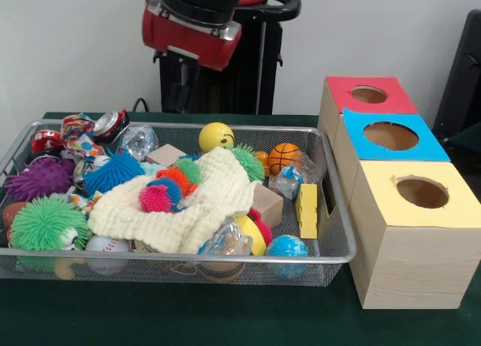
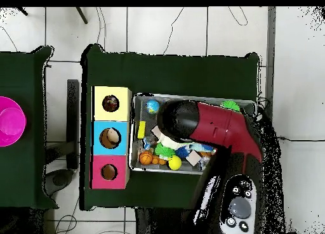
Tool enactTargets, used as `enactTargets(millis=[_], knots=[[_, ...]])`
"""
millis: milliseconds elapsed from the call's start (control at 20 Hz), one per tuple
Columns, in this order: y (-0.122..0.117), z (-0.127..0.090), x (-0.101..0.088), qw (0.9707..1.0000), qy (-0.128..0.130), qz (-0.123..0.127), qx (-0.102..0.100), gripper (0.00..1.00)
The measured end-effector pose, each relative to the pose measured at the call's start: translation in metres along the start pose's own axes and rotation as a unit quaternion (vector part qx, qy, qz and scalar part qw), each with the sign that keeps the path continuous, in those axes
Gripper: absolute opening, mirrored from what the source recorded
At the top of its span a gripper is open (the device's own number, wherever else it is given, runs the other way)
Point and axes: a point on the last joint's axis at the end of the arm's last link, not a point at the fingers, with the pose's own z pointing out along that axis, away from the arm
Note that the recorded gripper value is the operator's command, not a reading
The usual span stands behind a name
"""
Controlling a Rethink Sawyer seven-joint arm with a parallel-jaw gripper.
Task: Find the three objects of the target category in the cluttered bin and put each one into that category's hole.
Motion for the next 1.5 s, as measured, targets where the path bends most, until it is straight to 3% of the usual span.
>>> enactTargets(millis=[1200,1500], knots=[[-0.058,0.073,-0.007,0.9983,-0.022,-0.055,0.005,0.00],[-0.071,0.101,-0.003,0.9972,-0.024,-0.071,0.009,0.00]])
